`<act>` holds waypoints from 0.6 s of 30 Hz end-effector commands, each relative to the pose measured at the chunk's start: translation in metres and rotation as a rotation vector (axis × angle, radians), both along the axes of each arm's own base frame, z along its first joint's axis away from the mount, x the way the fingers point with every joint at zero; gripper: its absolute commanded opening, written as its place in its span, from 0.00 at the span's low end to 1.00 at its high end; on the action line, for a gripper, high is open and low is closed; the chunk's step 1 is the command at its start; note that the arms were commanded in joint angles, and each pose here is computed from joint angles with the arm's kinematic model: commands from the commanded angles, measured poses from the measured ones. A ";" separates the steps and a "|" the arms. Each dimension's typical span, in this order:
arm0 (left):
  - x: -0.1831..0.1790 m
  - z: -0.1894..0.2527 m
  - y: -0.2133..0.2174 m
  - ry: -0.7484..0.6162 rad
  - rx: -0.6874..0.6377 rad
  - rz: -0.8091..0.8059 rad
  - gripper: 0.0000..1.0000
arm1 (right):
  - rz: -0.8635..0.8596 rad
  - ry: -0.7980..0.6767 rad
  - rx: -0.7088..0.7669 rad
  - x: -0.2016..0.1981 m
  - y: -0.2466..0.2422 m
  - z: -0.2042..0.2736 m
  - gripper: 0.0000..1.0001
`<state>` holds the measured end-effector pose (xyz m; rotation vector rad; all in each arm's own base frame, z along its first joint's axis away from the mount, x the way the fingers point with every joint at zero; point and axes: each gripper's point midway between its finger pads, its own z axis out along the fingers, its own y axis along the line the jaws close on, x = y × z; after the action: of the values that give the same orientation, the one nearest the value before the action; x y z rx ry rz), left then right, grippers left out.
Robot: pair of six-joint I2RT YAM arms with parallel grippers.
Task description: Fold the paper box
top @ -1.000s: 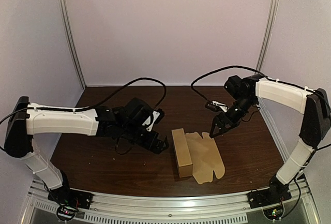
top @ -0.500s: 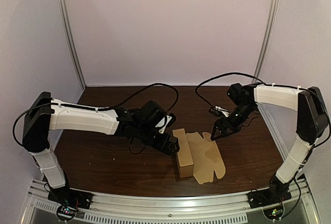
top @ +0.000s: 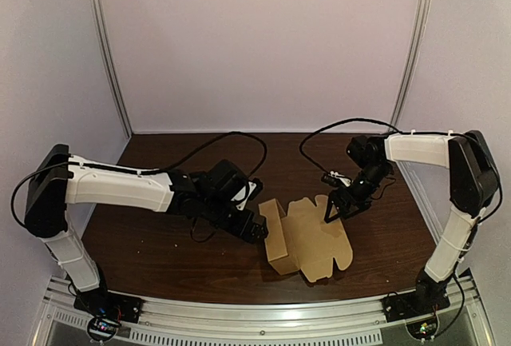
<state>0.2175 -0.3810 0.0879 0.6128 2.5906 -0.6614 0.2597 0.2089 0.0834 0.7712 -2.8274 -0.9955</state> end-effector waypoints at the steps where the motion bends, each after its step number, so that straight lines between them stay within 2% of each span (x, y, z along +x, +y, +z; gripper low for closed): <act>1: -0.007 -0.020 0.018 0.024 0.078 0.014 0.97 | -0.011 0.054 0.013 -0.001 0.003 -0.002 1.00; 3: -0.007 -0.020 0.017 0.024 0.076 0.015 0.97 | -0.004 0.109 0.092 -0.005 0.014 0.006 0.99; 5: -0.006 -0.021 0.016 0.024 0.075 0.017 0.97 | 0.004 0.171 0.182 -0.010 0.026 0.015 0.95; 9: -0.007 -0.026 0.018 0.030 0.087 0.016 0.97 | 0.018 0.194 0.247 -0.011 0.033 0.027 0.77; 11: -0.008 -0.026 0.019 0.029 0.090 0.012 0.98 | 0.022 0.177 0.253 -0.010 0.033 0.032 0.64; 15: 0.001 -0.020 0.022 -0.016 0.103 0.036 0.97 | 0.027 0.127 0.235 -0.007 0.030 0.042 0.30; 18: 0.007 -0.013 0.026 -0.056 0.111 0.065 0.97 | 0.032 0.099 0.235 -0.007 0.029 0.050 0.13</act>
<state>0.2172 -0.3635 0.0725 0.5982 2.6291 -0.5526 0.2518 0.2376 0.1111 0.6906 -2.6091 -1.3073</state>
